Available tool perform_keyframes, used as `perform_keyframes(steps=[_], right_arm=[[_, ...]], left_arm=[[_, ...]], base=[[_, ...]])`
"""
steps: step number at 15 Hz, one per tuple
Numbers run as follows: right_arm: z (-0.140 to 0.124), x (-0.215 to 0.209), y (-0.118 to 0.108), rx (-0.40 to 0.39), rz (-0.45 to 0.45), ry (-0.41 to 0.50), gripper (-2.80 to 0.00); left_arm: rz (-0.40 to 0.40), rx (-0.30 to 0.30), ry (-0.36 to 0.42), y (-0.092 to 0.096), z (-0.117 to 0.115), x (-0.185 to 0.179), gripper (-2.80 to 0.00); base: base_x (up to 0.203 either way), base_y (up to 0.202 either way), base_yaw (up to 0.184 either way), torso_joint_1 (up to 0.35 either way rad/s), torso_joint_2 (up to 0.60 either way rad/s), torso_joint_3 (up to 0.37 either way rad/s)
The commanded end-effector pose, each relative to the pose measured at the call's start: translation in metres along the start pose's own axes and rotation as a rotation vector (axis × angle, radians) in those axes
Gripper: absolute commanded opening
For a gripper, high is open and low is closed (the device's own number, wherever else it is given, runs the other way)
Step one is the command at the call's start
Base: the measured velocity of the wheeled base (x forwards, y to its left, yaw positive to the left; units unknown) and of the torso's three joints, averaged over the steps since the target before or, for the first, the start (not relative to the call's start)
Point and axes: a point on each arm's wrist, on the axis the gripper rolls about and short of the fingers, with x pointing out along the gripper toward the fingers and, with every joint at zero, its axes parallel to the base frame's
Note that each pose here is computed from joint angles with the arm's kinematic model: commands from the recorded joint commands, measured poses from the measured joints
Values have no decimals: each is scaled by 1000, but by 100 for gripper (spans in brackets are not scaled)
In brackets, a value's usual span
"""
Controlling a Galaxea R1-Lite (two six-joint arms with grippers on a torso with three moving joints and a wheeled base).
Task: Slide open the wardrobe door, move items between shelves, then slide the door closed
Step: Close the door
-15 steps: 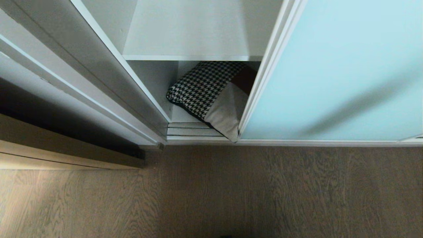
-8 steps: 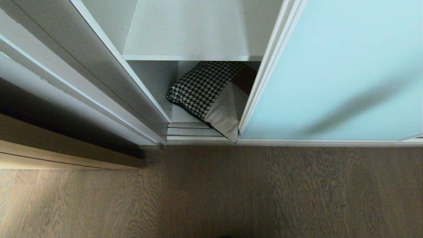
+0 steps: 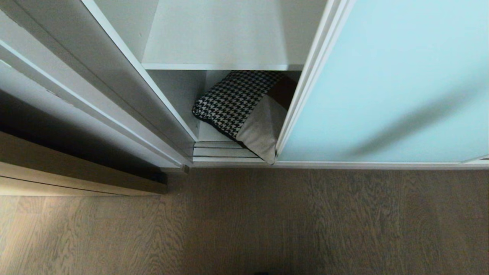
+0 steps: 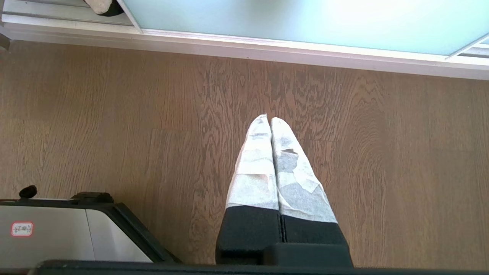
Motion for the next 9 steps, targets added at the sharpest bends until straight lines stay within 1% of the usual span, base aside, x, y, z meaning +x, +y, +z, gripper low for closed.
perform_keyframes(steps=[1,9], right_arm=[[0,0,0,-1,0,0,-280],[0,0,0,0,0,0,-280]], left_arm=[[1,0,3,0,0,0,-280],[1,0,3,0,0,0,-280]], base=[[0,0,0,0,0,0],[0,0,0,0,0,0]])
